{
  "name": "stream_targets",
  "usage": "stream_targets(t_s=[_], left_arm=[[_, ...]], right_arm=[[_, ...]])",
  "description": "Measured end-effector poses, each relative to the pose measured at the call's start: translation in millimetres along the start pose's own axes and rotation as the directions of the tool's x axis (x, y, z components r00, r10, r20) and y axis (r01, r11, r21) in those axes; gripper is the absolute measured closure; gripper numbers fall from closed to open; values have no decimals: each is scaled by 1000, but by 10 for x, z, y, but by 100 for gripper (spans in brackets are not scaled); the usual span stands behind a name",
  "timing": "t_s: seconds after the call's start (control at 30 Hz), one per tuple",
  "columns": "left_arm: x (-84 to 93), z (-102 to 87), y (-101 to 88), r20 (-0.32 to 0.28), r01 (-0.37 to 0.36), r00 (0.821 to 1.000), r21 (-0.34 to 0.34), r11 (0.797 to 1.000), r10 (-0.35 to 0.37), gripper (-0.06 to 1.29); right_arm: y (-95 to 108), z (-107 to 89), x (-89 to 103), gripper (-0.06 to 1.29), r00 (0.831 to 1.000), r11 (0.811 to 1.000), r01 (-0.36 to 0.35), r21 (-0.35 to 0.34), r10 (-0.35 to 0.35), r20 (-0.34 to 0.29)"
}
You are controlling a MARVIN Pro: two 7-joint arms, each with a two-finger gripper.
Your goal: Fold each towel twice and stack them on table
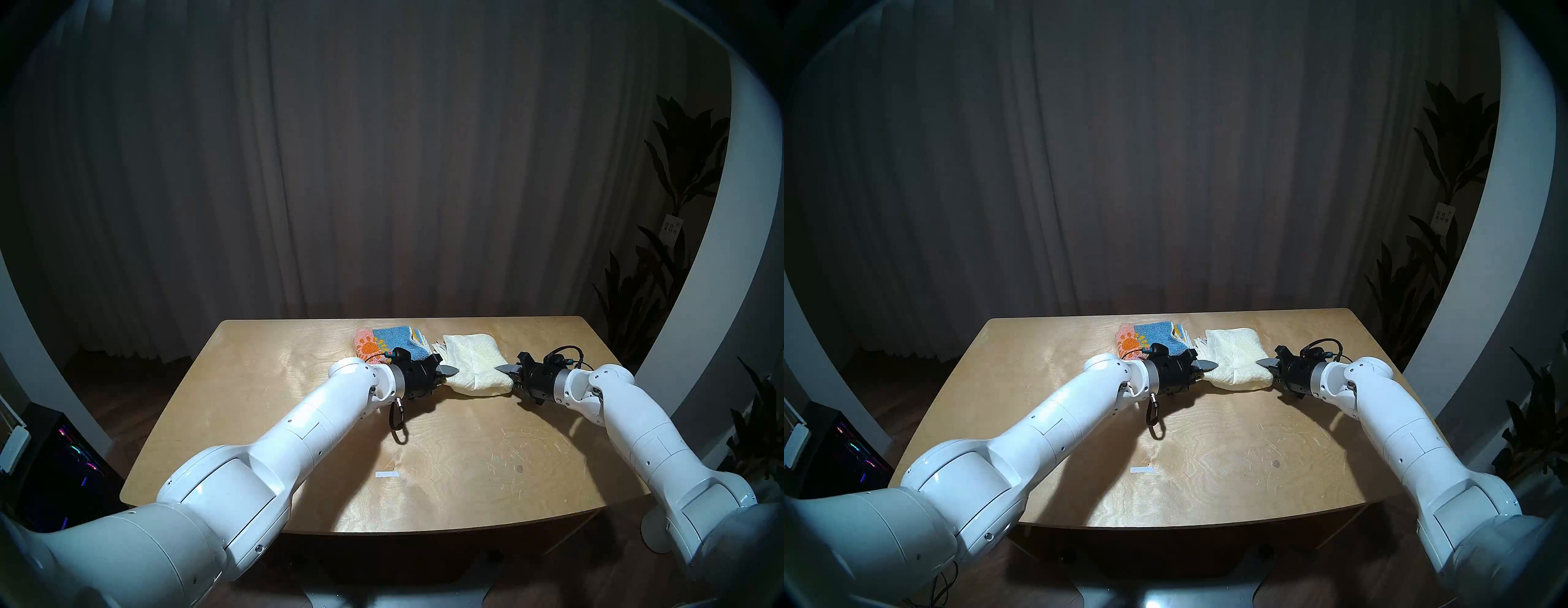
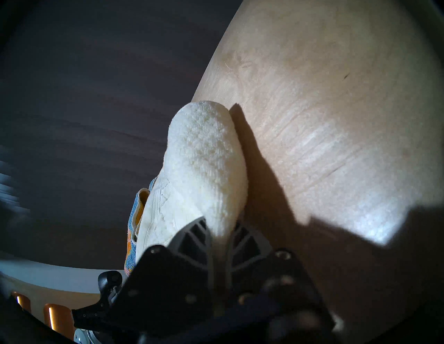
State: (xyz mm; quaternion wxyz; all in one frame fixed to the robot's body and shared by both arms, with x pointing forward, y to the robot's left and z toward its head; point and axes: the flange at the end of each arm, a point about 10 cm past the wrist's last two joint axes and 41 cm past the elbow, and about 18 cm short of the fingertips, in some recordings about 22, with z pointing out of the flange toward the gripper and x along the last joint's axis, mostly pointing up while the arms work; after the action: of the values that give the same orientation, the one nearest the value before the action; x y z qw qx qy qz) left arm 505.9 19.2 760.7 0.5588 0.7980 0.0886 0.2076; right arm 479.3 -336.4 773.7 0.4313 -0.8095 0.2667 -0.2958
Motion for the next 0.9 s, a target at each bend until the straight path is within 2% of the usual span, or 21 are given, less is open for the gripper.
stream_targets(t_s=[0.07,0.13,0.4,0.57,0.9], left_arm=[[3,1,0,-4,0,1000,0,1000,0,123],[6,-1,-2,-10,2,1000,-2,1000,-2,126],[-6,-52,-12,-28,12,1000,-7,1000,-12,126],[-38,-81,-10,-32,12,999,-14,1000,-13,126],[-2,-59,164,-58,-17,998,-55,998,14,126]], right_arm=[[0,0,1,103,1000,1000,1,1,-1,1],[0,-1,2,120,1000,1000,2,2,-2,1],[-3,-36,-12,121,1000,1000,-14,14,14,-22],[-70,-101,10,121,999,999,-19,48,21,-40],[-271,-225,138,121,996,993,-11,115,21,-88]])
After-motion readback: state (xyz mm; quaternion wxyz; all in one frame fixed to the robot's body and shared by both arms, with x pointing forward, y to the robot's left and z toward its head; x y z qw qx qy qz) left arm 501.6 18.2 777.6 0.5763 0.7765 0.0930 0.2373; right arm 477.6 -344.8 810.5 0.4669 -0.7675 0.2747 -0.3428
